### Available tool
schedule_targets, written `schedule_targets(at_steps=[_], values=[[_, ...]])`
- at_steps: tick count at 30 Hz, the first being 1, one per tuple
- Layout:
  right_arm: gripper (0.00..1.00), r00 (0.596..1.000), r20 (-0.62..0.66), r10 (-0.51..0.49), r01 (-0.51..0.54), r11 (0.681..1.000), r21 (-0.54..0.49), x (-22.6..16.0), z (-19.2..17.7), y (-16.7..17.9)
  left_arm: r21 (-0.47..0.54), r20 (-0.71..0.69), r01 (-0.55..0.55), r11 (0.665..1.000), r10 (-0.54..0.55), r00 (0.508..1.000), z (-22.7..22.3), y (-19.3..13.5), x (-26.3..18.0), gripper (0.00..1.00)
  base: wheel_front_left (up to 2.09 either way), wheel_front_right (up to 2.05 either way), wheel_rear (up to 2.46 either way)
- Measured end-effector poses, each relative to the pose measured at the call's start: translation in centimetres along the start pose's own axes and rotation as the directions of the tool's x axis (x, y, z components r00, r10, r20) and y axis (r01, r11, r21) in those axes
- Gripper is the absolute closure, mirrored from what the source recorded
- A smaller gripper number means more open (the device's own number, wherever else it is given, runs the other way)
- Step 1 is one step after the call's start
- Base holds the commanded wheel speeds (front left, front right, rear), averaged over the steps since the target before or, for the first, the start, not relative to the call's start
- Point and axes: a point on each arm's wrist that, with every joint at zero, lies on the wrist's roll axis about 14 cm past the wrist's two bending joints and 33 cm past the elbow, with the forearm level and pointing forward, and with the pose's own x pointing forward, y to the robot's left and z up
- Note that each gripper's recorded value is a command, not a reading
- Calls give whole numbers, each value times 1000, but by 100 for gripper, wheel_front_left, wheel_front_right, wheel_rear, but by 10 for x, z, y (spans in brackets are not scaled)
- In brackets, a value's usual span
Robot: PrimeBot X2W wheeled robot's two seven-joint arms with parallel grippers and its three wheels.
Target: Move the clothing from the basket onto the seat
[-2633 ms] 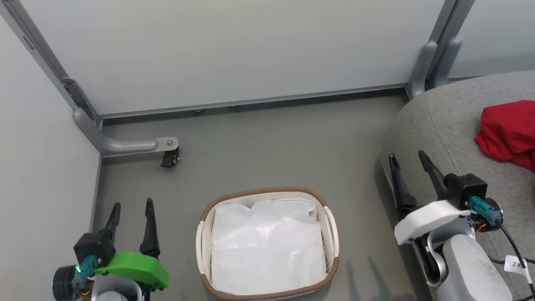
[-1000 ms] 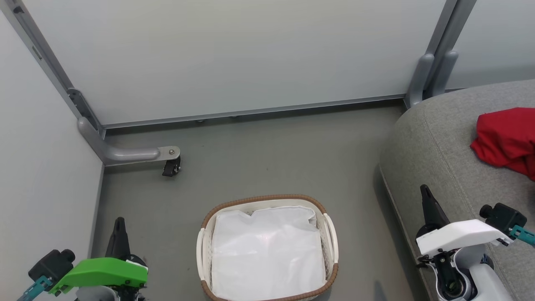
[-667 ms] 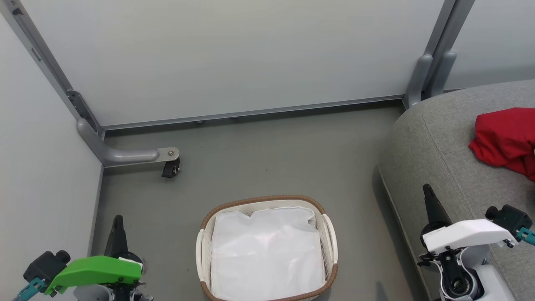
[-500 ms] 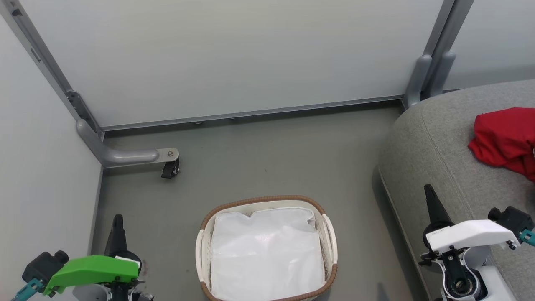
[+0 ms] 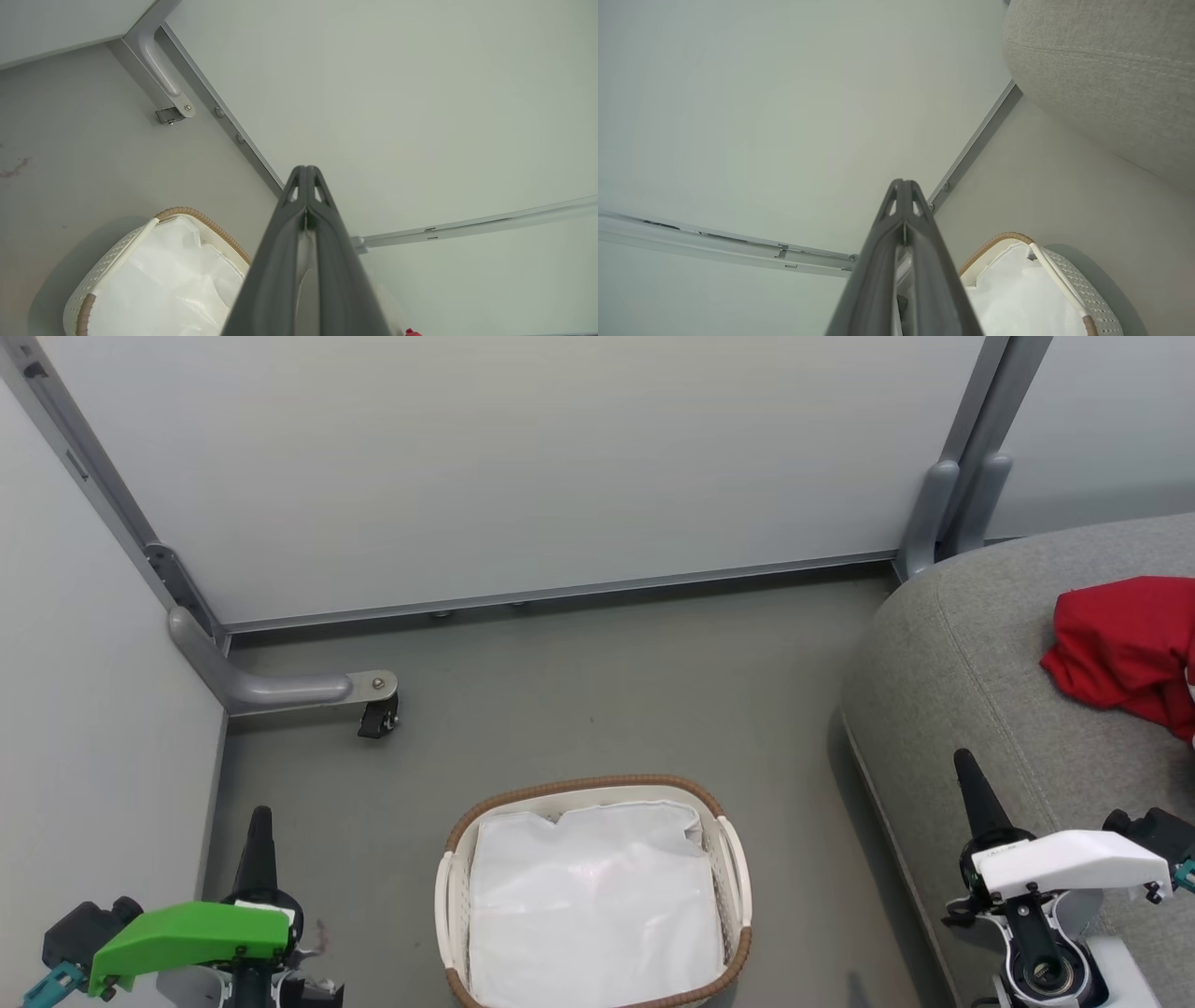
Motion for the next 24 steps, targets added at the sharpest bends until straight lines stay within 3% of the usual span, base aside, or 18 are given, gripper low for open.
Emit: schedule_targets(at_steps=[24], values=[[100,1000,9,16,-18,978,210,-6,9,2,-201,-5,47,979,-49,999,4,-15,2,100,0,0,0]])
